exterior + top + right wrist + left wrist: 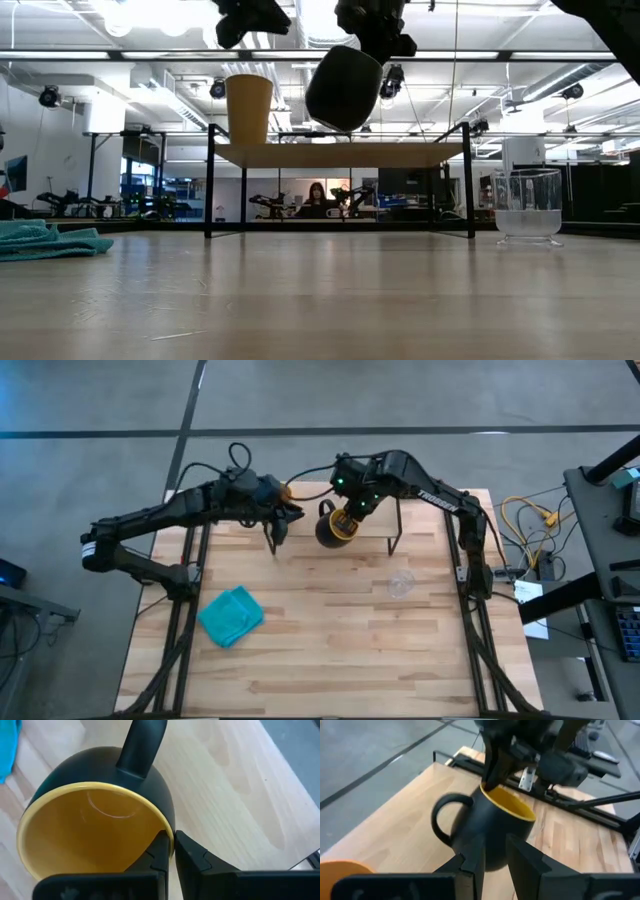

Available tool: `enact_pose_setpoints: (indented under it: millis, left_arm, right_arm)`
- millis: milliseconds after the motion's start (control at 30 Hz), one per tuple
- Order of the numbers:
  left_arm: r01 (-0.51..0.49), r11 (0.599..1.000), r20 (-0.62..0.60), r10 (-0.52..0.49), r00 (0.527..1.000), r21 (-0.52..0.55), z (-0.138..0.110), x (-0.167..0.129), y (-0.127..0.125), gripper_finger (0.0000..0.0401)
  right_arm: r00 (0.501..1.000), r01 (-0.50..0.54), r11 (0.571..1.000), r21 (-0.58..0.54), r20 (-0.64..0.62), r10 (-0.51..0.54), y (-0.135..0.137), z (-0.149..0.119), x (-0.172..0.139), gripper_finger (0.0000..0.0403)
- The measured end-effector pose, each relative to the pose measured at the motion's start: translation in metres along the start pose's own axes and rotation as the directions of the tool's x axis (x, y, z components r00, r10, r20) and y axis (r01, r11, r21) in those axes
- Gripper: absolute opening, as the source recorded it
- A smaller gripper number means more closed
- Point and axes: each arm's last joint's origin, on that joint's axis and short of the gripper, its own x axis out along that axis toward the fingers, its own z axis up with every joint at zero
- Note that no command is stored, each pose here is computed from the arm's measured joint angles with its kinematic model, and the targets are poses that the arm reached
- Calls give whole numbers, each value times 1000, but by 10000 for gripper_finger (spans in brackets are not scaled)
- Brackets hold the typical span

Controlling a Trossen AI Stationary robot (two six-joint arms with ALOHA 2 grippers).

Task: Stack small to large cups/mugs on shelf
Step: Put the black mug on the shelf

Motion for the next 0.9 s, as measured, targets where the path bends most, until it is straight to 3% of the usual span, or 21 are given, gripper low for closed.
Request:
enact_pose_setpoints:
  millis: [267,600,900]
  left_arm:
    - [-31,1000,-96,30,995,-2,-11,37,4,63]
    - [-45,999,-112,45,993,-3,-18,71,9,63]
    - [-63,998,-147,61,987,-5,-24,86,13,63]
  right_arm:
    - [1000,10,1000,-8,0,-10,-10,3,1,12]
    - [1000,18,1000,-15,-1,-18,-19,5,2,12]
    - [1000,22,999,-39,-5,-23,-21,5,3,12]
